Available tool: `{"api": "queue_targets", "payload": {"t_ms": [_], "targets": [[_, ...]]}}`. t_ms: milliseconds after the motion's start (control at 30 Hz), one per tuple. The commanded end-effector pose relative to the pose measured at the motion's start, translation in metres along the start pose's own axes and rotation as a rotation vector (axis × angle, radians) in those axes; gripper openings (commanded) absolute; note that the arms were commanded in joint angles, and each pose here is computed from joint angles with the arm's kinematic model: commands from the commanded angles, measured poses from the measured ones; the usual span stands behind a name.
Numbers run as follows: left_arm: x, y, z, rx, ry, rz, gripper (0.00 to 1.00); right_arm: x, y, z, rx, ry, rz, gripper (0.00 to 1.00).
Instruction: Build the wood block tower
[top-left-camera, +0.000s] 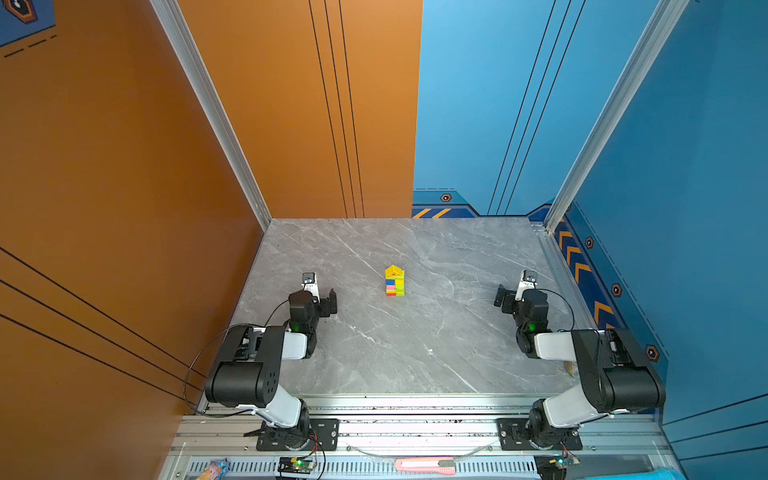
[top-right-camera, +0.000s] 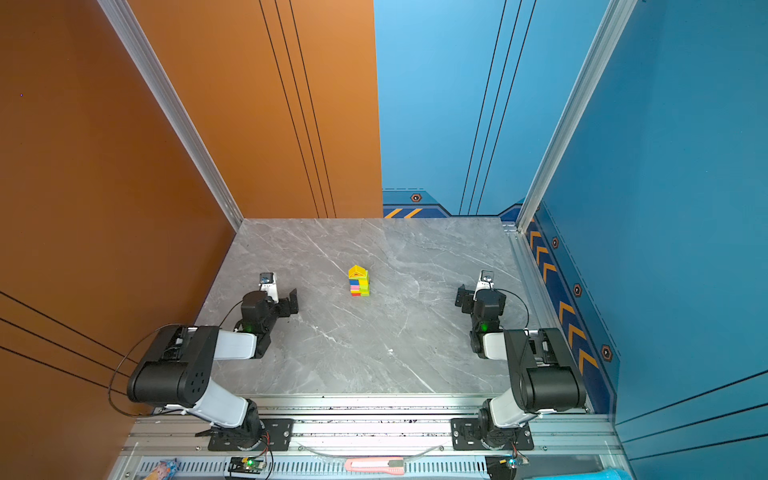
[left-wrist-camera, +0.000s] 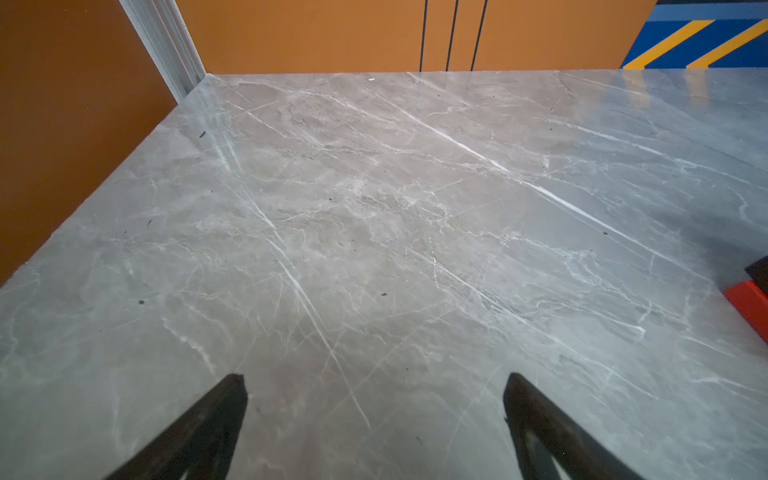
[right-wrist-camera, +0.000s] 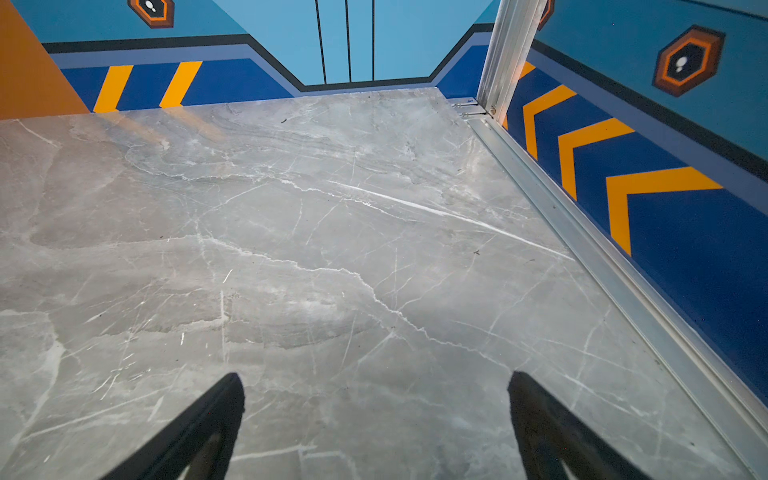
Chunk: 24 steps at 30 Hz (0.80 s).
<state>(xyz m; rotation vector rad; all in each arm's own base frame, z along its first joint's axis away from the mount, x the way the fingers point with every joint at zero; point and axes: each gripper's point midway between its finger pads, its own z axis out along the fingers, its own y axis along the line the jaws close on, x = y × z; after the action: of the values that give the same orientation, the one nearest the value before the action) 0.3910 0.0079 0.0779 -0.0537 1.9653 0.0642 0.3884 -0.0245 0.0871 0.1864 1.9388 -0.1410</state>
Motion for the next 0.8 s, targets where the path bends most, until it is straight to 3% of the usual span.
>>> {"api": "queue_targets", "payload": {"t_ms": [0, 767], "targets": [[-0.0111, 0.0065, 0.0017, -0.035, -0.033, 0.006, 0.98, -0.0058, 0.0027, 0.0009, -0.008, -0.018, -0.013, 1.0], [-0.0124, 0.0053, 0.0008, -0.043, -0.038, 0.014, 0.98, -0.006, 0.003, 0.0007, -0.008, -0.018, -0.014, 1.0]]}}
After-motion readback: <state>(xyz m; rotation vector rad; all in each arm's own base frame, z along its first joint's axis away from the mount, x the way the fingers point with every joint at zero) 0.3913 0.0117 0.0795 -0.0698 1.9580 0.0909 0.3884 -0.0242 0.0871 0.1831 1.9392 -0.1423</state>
